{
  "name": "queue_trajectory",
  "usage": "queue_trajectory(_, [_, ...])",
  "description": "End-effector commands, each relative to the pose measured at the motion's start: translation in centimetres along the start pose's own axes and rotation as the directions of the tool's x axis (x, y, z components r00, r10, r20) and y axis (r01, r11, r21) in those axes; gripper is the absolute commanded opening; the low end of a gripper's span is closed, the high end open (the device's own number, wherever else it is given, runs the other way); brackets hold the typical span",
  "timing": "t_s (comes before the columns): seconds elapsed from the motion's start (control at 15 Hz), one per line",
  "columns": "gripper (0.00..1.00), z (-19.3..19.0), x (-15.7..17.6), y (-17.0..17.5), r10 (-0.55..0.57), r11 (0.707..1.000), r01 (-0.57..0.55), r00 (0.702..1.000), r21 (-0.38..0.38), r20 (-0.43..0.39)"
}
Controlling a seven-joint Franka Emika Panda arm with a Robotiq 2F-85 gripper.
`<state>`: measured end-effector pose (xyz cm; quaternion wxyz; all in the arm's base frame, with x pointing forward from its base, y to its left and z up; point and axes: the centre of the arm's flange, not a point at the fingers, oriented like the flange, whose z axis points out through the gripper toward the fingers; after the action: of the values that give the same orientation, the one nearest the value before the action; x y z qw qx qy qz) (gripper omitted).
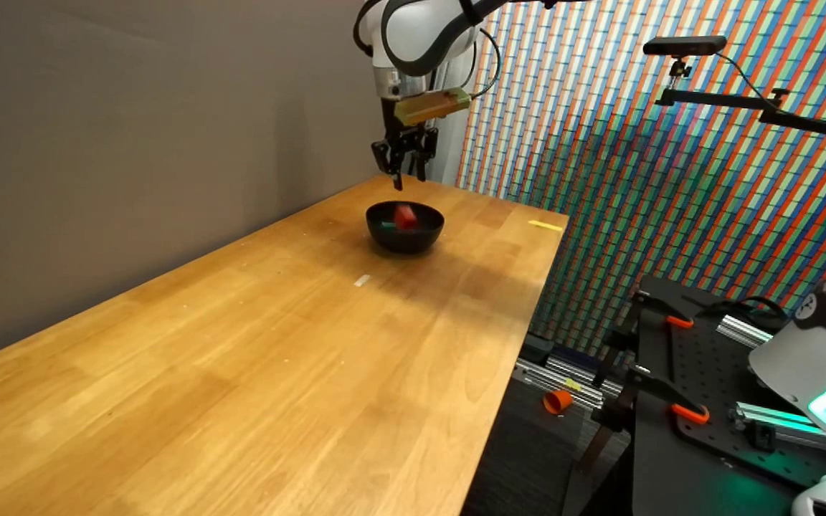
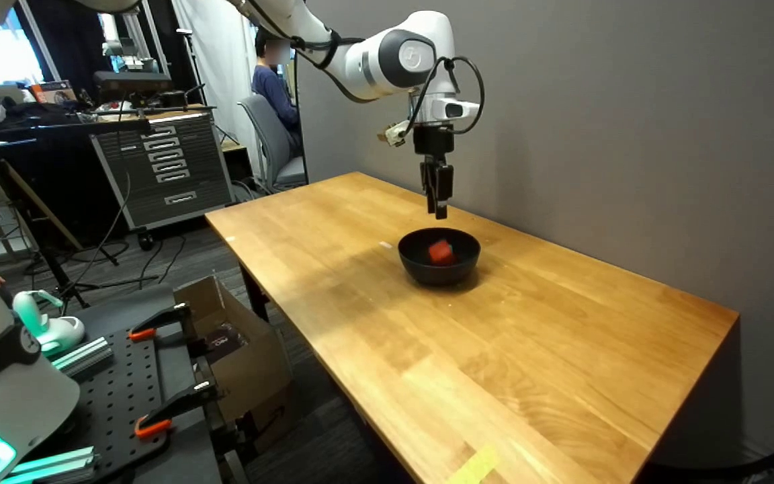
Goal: Put the blocks in the bowl
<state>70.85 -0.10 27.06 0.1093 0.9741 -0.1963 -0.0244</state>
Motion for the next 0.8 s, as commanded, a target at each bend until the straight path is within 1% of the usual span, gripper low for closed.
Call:
queue_trajectory(0.0, [0.94,1.2,-1.5,1.9,-0.03,1.0,0.03,0.999,-0.003,0.045])
queue_trajectory(0.07, [0.99,1.6,-2.4,2.5,-0.062,0.998,0.06,0.995,0.023,0.078])
queue_trajectory(0.2, [1.0,2.6,-4.5,4.1,-0.149,0.987,0.137,0.978,0.089,0.143])
queue_trajectory(0.27, [1.0,2.9,-5.3,4.7,-0.186,0.979,0.168,0.969,0.115,0.164])
queue_trajectory(0.33, [1.0,3.0,-6.6,6.2,-0.22,0.969,0.193,0.958,0.152,0.185])
queue_trajectory(0.47, [1.0,2.6,-8.7,9.1,-0.291,0.945,0.242,0.93,0.218,0.227])
queue_trajectory(0.67, [1.0,1.4,-11.6,13.3,-0.403,0.897,0.311,0.868,0.314,0.291])
queue_trajectory(0.73, [1.0,3.8,-8.1,9.8,-0.34,0.929,0.278,0.9,0.243,0.274])
